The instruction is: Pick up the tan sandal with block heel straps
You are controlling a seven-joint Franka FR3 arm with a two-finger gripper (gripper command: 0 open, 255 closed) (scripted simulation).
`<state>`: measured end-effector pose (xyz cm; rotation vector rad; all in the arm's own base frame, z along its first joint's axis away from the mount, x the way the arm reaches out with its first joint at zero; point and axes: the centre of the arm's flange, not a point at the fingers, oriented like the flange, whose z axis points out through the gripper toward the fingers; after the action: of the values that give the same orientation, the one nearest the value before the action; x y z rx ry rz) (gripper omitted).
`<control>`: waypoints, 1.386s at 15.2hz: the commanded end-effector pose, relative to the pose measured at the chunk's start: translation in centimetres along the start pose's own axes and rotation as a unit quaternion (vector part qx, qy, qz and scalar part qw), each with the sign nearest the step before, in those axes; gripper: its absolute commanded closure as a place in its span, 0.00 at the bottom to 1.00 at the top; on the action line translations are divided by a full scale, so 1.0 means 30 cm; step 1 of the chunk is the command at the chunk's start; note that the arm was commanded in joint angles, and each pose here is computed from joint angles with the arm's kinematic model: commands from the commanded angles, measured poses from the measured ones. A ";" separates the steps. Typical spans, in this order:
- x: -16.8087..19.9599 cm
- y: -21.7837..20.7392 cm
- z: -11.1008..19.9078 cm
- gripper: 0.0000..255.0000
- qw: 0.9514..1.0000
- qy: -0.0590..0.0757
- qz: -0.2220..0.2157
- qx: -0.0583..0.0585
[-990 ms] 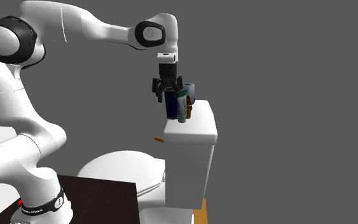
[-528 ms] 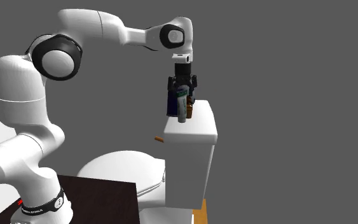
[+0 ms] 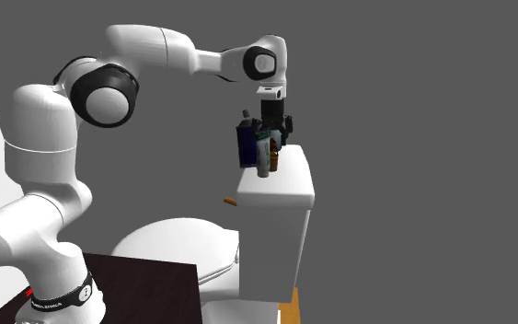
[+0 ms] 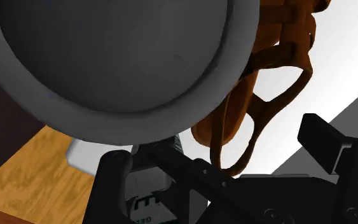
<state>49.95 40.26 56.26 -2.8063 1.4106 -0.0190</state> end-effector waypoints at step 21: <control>0.000 0.000 -0.094 1.00 1.000 0.000 0.000 0.000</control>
<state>49.93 40.31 58.51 -2.8059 1.4107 -0.0193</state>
